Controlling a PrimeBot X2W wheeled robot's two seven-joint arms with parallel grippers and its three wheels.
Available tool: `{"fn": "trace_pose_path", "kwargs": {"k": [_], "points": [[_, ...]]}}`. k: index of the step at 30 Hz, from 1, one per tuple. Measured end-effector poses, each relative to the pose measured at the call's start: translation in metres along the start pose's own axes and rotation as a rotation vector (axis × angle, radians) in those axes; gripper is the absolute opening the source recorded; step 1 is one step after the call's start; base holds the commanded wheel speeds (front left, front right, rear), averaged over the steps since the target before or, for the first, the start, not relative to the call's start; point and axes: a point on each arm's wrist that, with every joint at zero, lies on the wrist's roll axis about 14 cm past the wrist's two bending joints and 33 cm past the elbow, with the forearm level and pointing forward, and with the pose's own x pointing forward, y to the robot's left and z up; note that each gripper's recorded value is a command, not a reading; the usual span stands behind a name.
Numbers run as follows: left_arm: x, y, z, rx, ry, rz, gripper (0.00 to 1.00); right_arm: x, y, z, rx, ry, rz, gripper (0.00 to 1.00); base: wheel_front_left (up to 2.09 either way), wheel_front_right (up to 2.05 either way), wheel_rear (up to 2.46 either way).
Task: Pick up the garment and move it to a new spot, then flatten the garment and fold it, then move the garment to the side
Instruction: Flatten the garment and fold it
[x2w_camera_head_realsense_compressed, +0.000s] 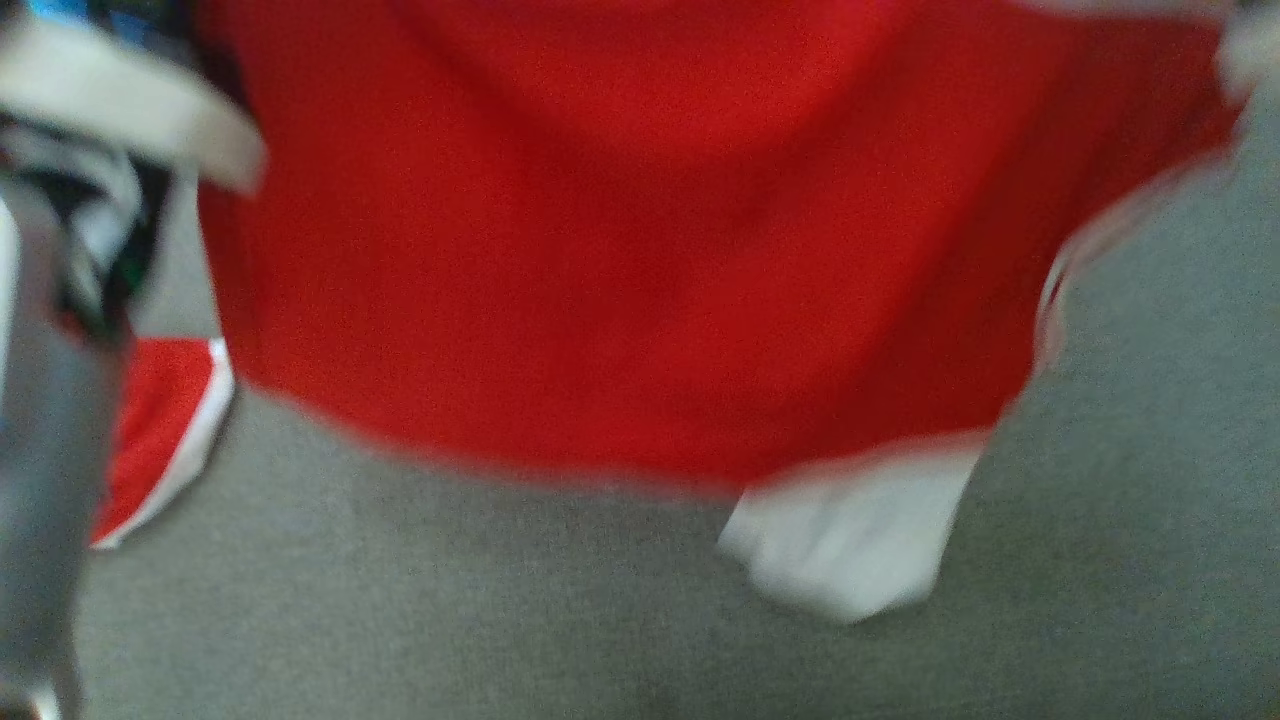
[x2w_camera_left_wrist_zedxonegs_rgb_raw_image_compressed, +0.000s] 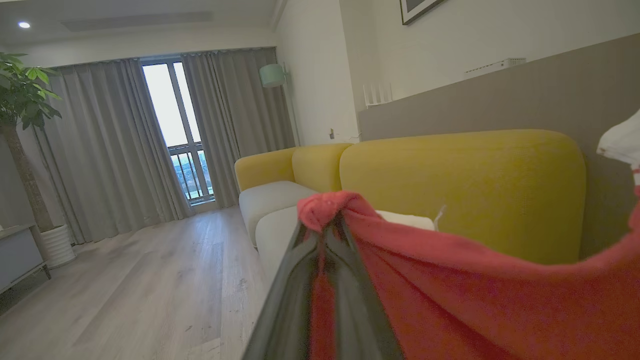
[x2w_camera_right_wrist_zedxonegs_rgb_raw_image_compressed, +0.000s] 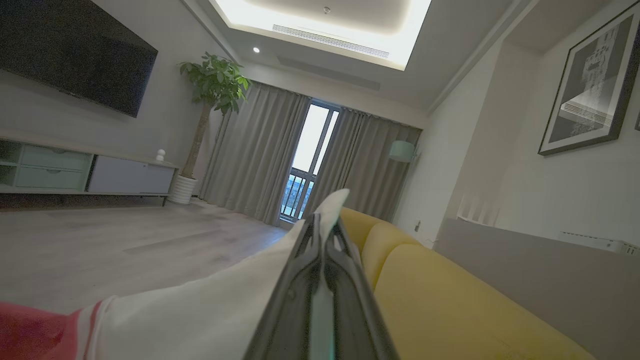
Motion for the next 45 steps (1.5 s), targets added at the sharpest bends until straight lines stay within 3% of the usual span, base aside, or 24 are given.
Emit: {"fn": "trace_pose_path", "kwargs": {"k": [5, 9, 13, 18, 25, 33, 45], "points": [[0.074, 0.048, -0.01, 0.055, -0.053, 0.055, 0.0, 0.089, -0.024, -0.024, -0.061, 0.006, -0.021, 0.0, 0.0, 0.0, 0.0], [0.117, 0.075, -0.034, 0.063, -0.072, 0.1, 0.0, 0.135, -0.023, -0.063, -0.124, 0.011, -0.013, 0.0, 0.0, 0.0, 0.0], [0.133, 0.099, -0.069, 0.065, -0.062, 0.151, 0.0, 0.155, -0.008, -0.102, -0.132, 0.005, 0.014, 0.0, 0.0, 0.0, 0.0], [0.135, 0.103, -0.084, 0.066, -0.079, 0.168, 0.0, 0.156, 0.005, -0.126, -0.105, 0.016, 0.025, 0.0, 0.0, 0.0, 0.0], [0.135, 0.086, -0.109, 0.046, -0.027, 0.127, 0.0, 0.141, 0.018, -0.164, -0.083, 0.118, 0.052, 0.0, 0.0, 0.0, 0.0], [0.076, 0.038, -0.169, 0.023, 0.143, 0.026, 0.0, 0.061, 0.06, -0.228, 0.049, 0.332, 0.122, 0.0, 0.0, 0.0, 0.0], [-0.059, -0.02, -0.209, 0.063, 0.356, -0.118, 0.0, -0.036, 0.081, -0.213, 0.141, 0.499, 0.216, 0.0, 0.0, 0.0, 0.0]]}}
